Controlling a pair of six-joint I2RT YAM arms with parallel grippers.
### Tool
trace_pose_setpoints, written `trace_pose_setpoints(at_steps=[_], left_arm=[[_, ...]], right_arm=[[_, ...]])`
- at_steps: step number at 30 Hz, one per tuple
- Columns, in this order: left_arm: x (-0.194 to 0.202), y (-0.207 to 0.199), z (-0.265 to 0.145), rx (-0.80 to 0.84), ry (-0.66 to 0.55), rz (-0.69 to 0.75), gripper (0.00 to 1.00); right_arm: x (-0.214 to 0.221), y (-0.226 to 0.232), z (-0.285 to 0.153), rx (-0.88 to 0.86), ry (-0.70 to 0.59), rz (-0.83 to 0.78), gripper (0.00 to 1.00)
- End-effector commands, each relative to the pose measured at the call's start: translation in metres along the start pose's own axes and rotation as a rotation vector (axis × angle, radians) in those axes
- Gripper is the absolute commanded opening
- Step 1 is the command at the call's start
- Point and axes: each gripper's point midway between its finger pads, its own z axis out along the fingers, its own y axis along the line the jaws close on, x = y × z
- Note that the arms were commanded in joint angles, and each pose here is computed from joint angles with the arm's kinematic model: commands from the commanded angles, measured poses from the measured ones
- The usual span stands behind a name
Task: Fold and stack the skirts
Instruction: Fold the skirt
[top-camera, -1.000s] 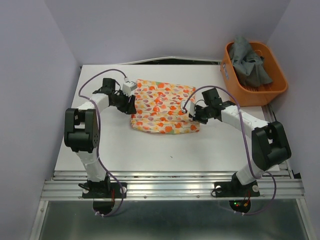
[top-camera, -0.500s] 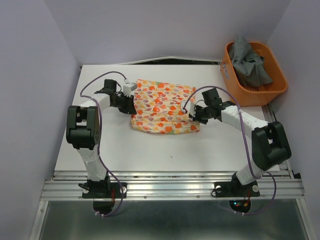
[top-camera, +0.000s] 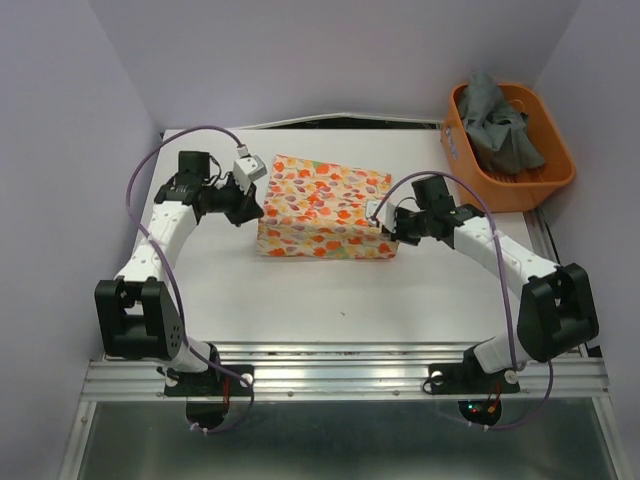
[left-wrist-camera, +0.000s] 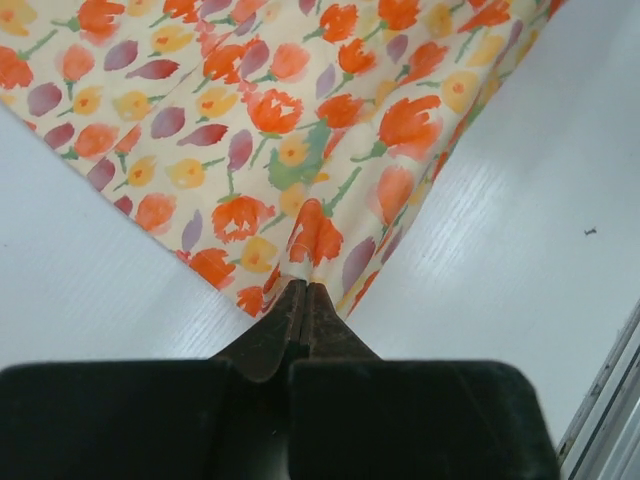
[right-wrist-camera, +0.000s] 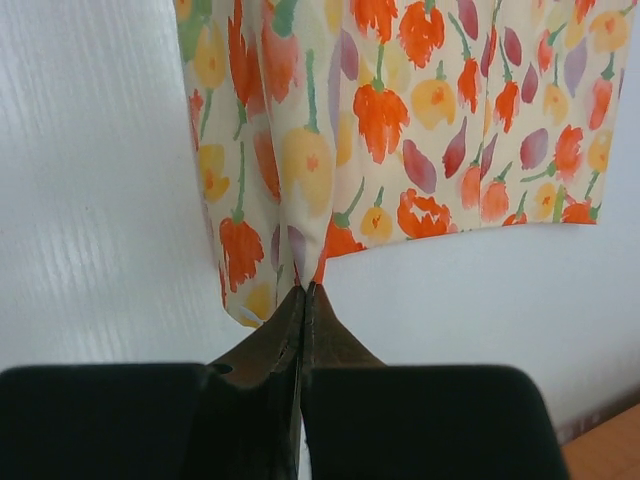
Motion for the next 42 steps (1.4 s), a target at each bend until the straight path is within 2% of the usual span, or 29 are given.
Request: trace_pose_setpoints(at_steps=[1, 3, 4, 6, 8, 10, 13, 17, 18, 19, 20, 22, 25, 28, 29, 30, 32, 35, 40, 42], left_arm=[[0.059, -0.037, -0.010, 0.124, 0.137, 0.091, 0.00], [0.085, -0.054, -0.016, 0.182, 0.185, 0.147, 0.00], [0.099, -0.064, -0.021, 0.234, 0.217, 0.227, 0.06], [0.129, -0.086, -0.031, 0.298, 0.270, 0.273, 0.18], [0.147, -0.092, -0.038, 0.329, 0.307, 0.389, 0.28], [0.165, -0.108, -0.048, 0.362, 0.334, 0.452, 0.35], [0.170, -0.110, -0.057, 0.328, 0.349, 0.566, 0.55], [0.156, -0.100, -0.054, 0.232, 0.319, 0.595, 0.71], [0.153, -0.099, -0.052, 0.226, 0.317, 0.605, 0.81], [0.145, -0.098, -0.045, 0.203, 0.305, 0.608, 0.90], [0.143, -0.095, -0.042, 0.179, 0.317, 0.609, 0.91], [0.135, -0.101, -0.028, 0.185, 0.316, 0.626, 0.91], [0.124, -0.102, -0.009, 0.182, 0.318, 0.614, 0.81], [0.114, -0.097, 0.009, 0.210, 0.316, 0.539, 0.64], [0.111, -0.100, 0.015, 0.232, 0.303, 0.490, 0.54], [0.115, -0.099, 0.025, 0.260, 0.320, 0.447, 0.50], [0.103, -0.096, 0.037, 0.259, 0.300, 0.429, 0.47], [0.113, -0.095, 0.055, 0.253, 0.358, 0.435, 0.47], [0.170, -0.110, 0.058, 0.310, 0.547, 0.577, 0.48], [0.182, -0.113, 0.055, 0.306, 0.583, 0.622, 0.49]], right_arm=[[-0.008, 0.010, -0.013, -0.015, -0.026, -0.053, 0.01], [-0.011, 0.022, -0.019, -0.054, -0.044, -0.073, 0.01], [-0.010, 0.029, -0.022, -0.077, -0.045, -0.076, 0.01], [-0.012, 0.045, -0.026, -0.115, -0.067, -0.121, 0.01], [-0.011, 0.062, -0.030, -0.157, -0.075, -0.136, 0.01], [-0.012, 0.091, -0.032, -0.215, -0.101, -0.200, 0.01], [-0.001, 0.130, -0.030, -0.264, -0.110, -0.291, 0.01], [0.013, 0.150, -0.024, -0.264, -0.100, -0.358, 0.04], [0.016, 0.152, -0.023, -0.265, -0.094, -0.358, 0.05], [0.016, 0.154, -0.022, -0.271, -0.093, -0.359, 0.12], [0.018, 0.153, -0.021, -0.268, -0.086, -0.360, 0.21], [0.025, 0.155, -0.018, -0.281, -0.056, -0.365, 0.50], [0.034, 0.156, -0.017, -0.289, -0.019, -0.360, 0.52], [0.034, 0.161, -0.022, -0.300, -0.024, -0.367, 0.54], [0.037, 0.166, -0.025, -0.318, -0.020, -0.370, 0.55], [0.035, 0.167, -0.029, -0.313, -0.031, -0.393, 0.60], [0.036, 0.170, -0.033, -0.309, -0.028, -0.384, 0.64], [0.032, 0.158, -0.040, -0.233, -0.013, -0.363, 0.70], [0.036, 0.127, -0.050, -0.091, 0.100, -0.226, 0.70], [0.042, 0.119, -0.053, -0.056, 0.151, -0.206, 0.69]])
